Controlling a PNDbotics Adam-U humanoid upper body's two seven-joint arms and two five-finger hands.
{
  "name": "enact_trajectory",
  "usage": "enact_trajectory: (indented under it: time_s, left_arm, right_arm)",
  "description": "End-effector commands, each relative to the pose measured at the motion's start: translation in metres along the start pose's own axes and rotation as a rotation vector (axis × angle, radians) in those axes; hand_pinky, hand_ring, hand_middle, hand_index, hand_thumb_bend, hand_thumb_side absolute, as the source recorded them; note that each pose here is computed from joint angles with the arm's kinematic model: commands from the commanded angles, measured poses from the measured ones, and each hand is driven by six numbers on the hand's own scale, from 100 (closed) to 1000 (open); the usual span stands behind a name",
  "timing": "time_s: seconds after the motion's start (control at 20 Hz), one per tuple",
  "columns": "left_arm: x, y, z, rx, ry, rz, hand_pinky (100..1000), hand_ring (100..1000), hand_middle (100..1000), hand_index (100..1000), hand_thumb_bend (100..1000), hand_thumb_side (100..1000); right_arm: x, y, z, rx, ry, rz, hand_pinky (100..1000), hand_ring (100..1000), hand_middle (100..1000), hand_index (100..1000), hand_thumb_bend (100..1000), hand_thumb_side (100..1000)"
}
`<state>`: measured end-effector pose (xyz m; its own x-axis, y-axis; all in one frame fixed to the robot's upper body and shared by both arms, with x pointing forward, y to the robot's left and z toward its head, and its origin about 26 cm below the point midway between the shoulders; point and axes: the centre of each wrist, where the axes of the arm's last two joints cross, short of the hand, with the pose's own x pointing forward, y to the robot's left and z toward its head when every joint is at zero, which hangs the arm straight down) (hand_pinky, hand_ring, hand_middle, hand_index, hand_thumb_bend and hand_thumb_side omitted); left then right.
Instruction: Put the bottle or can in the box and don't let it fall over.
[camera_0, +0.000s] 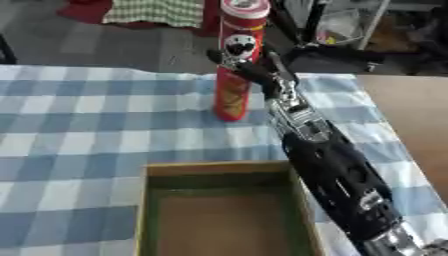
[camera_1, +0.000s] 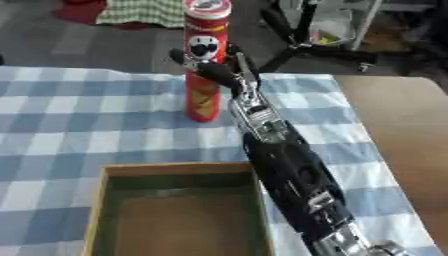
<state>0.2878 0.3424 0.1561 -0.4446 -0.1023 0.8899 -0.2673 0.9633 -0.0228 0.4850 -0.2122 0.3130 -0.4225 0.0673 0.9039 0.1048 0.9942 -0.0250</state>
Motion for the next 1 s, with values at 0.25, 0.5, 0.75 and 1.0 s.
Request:
enact_trajectory:
  time_s: [0.25, 0.5, 0.75, 1.0]
  left_arm:
    - [0.0077, 0.0005, -0.0024, -0.014, -0.028, -0.013, 1000, 841, 883, 798, 400, 643]
    - [0.0075, 0.0009, -0.002, -0.013, -0.027, -0.013, 1000, 841, 881, 798, 398, 643]
    - [0.0075, 0.0011, -0.002, -0.016, -0.027, -0.014, 1000, 841, 879, 797, 397, 643]
    - [0.0072, 0.0016, -0.0017, -0.016, -0.026, -0.016, 1000, 840, 875, 797, 395, 643]
  right_arm:
    - [0.0125, -0.0071, -0.0051, -0.044, -0.021, -0.088, 821, 854, 796, 709, 630, 100]
    - [0.0117, -0.0079, -0.0045, -0.068, -0.018, -0.106, 808, 845, 751, 671, 512, 100]
    - [0.0113, -0.0083, -0.0038, -0.075, -0.022, -0.11, 792, 805, 714, 633, 487, 100]
    - [0.0151, -0.0086, -0.0028, -0.081, -0.065, -0.095, 757, 750, 654, 554, 480, 100]
